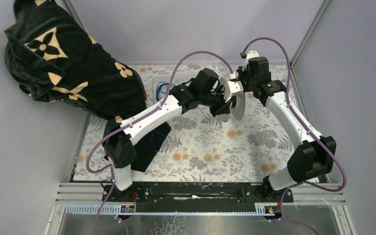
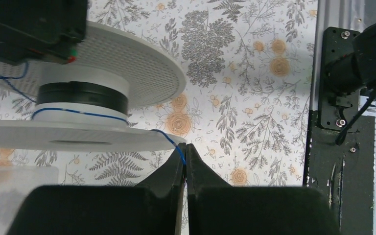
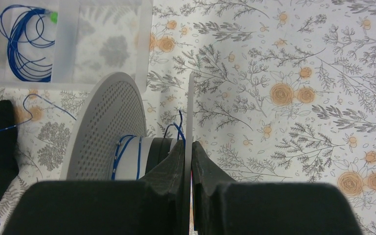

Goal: Wrap the cables
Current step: Wrap the cable around the cable reel.

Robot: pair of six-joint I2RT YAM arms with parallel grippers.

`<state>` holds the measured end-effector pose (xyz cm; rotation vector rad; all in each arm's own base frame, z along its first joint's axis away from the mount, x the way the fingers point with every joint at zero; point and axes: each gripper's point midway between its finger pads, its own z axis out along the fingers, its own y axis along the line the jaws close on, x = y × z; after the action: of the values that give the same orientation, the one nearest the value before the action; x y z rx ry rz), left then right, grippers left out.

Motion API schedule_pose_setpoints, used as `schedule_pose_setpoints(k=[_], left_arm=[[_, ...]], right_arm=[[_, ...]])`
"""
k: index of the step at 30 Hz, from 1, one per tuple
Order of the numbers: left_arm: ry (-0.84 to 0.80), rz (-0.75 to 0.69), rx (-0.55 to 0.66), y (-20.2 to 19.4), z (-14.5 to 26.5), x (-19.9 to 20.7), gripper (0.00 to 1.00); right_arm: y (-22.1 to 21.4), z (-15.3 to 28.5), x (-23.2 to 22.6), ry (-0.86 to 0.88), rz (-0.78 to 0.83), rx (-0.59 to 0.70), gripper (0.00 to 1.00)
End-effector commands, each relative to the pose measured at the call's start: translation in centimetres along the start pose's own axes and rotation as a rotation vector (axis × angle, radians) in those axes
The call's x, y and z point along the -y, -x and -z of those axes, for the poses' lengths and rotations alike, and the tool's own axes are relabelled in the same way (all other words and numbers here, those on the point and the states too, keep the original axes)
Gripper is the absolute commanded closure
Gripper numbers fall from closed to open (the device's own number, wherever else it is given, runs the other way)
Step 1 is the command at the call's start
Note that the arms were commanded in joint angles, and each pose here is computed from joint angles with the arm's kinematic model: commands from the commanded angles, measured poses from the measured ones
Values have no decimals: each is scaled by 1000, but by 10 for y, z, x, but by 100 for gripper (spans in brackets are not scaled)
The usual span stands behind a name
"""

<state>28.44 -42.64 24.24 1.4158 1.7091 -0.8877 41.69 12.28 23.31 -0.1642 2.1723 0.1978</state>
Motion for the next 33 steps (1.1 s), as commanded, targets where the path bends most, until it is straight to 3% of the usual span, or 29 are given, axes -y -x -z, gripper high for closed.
schedule_pose_setpoints(k=[1, 21, 33], left_arm=[[81, 11, 24, 15, 9, -19, 93], [260, 68, 69, 14, 47, -80, 88], [340, 141, 77, -8, 67, -127, 87]], right_arm=[[34, 19, -13, 69, 24, 146, 100], [14, 39, -37, 231, 121, 102, 100], [12, 71, -56, 363, 188, 111, 100]])
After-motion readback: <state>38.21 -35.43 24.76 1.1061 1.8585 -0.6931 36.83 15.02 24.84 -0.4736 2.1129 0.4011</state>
